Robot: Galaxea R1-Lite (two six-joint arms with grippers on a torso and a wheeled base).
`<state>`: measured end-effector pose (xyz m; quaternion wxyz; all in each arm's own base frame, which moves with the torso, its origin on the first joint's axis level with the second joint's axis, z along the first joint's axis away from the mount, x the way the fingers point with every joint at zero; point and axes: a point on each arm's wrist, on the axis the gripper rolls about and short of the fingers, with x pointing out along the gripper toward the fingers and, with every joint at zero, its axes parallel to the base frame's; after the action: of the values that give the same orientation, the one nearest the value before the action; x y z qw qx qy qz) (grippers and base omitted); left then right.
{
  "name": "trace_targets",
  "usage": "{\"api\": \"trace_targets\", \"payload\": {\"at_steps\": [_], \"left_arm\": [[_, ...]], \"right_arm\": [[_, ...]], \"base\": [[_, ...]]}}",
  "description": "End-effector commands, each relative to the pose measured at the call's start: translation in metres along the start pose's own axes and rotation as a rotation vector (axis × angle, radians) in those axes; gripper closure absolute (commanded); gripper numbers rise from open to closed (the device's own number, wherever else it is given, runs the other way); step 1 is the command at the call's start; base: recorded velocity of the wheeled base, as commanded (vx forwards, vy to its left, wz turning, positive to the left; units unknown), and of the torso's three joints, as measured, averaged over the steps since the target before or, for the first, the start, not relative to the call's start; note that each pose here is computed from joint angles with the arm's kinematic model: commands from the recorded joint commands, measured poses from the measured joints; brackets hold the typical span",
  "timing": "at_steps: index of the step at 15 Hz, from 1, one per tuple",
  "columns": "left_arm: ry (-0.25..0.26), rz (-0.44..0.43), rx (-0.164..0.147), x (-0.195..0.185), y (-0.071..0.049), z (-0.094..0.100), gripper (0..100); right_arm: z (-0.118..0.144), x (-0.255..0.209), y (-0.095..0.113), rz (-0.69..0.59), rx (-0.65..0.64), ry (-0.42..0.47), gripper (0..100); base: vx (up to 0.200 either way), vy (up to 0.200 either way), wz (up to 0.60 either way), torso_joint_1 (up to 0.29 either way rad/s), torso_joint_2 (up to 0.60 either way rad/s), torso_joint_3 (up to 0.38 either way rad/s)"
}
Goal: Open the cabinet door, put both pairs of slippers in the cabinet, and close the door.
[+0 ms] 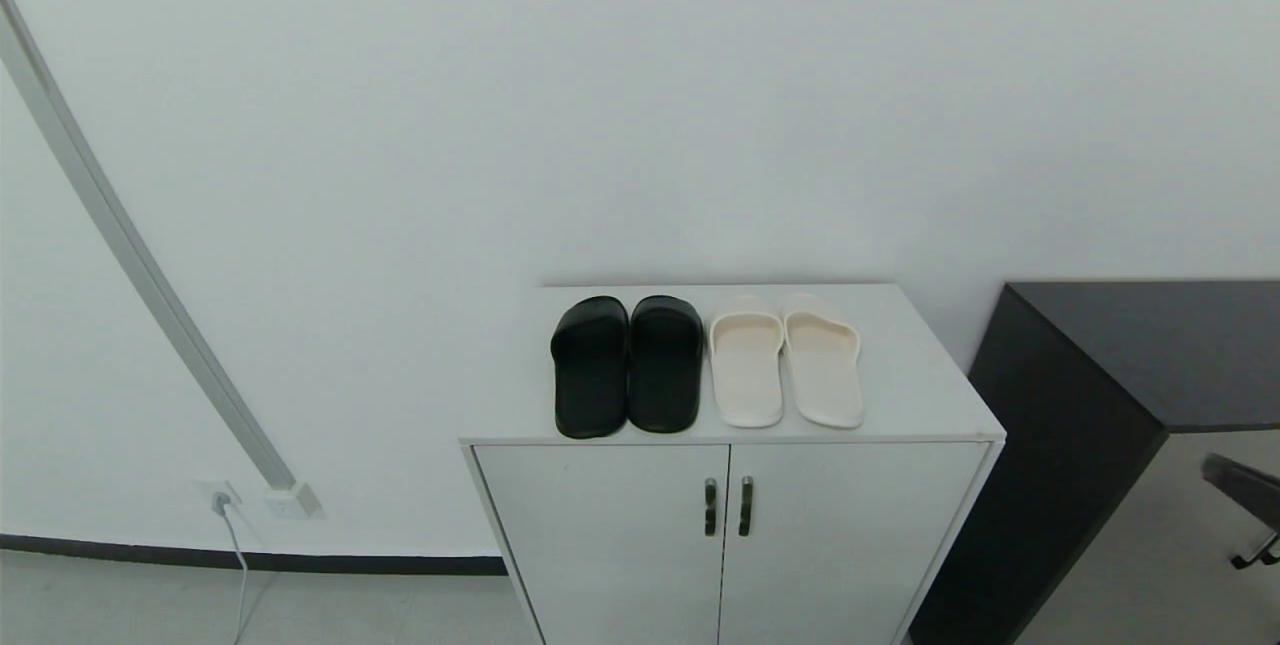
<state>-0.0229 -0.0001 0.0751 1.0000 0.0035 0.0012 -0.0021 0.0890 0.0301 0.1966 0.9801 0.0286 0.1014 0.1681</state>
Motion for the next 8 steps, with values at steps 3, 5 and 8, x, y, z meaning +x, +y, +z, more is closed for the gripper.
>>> {"api": "trace_targets", "payload": {"at_steps": [3, 5, 8], "left_arm": [[0.001, 0.0, 0.001, 0.0, 0.0, 0.0, 100], [0.001, 0.0, 0.001, 0.0, 0.0, 0.0, 100], [0.001, 0.0, 0.001, 0.0, 0.0, 0.0, 100]], "right_arm": [[0.015, 0.079, 0.054, 0.038, 0.043, 0.089, 0], [0.015, 0.091, 0.062, 0.036, 0.055, 0.092, 0], [0.009, 0.144, 0.083, -0.061, 0.041, 0.096, 0]], "base": [[0.0, 0.0, 0.0, 0.0, 0.0, 0.0], [0.0, 0.0, 0.0, 0.0, 0.0, 0.0], [0.0, 0.0, 0.0, 0.0, 0.0, 0.0]]}}
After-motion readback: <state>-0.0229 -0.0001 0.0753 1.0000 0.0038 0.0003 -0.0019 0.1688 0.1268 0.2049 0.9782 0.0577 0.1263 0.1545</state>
